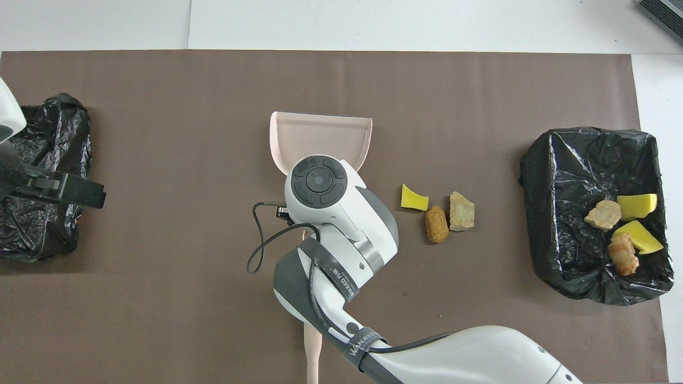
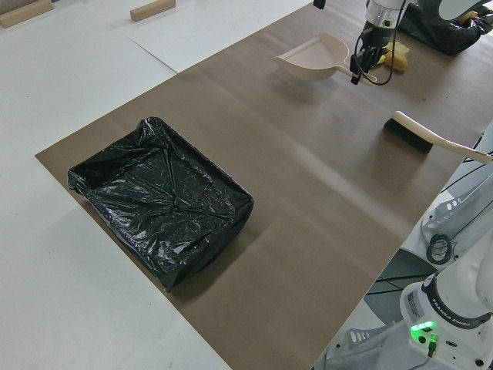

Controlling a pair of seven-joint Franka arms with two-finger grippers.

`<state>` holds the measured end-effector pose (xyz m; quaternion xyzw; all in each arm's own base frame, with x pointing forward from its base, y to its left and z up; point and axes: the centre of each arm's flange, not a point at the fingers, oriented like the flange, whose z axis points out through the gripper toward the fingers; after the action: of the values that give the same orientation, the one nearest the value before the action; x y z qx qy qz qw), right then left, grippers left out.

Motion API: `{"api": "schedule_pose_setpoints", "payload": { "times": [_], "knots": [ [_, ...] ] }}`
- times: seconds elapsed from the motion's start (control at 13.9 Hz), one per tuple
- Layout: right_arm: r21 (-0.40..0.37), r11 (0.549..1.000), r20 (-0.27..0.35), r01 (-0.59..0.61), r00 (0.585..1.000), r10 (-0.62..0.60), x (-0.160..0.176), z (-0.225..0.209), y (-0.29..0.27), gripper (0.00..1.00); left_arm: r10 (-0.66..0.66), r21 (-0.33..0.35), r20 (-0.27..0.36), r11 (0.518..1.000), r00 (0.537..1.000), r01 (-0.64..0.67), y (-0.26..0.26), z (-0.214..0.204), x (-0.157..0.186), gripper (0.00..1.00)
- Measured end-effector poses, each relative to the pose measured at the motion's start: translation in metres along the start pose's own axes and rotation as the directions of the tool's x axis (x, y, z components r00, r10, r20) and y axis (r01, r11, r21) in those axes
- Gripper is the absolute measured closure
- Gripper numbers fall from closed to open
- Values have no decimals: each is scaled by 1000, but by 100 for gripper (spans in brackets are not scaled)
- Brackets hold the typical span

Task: Sweep and dump trash in bin
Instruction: 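Bring the empty dustpan back beside the remaining crumbs with the right gripper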

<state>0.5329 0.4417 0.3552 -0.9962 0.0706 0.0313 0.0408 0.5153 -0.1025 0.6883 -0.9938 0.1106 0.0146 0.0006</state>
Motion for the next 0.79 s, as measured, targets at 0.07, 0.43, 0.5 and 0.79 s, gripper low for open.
{"api": "schedule_pose_setpoints", "payload": {
  "times": [0.07,0.43,0.5,0.79],
  "knots": [
    [-3,1000,6,-2,1000,2,0,8,-2,67,0,0,0,1000,1000,0,0,0,0,0],
    [-4,1000,12,0,1000,0,1,19,-3,67,0,0,-1,1000,1000,0,0,0,0,0],
    [-6,1000,14,9,1000,-9,0,20,-4,61,2,0,-4,1000,1000,-2,1,0,0,0],
    [-46,997,47,67,997,-64,-16,5,-9,18,8,1,-43,1000,999,-8,4,-3,5,0]
  ]
}}
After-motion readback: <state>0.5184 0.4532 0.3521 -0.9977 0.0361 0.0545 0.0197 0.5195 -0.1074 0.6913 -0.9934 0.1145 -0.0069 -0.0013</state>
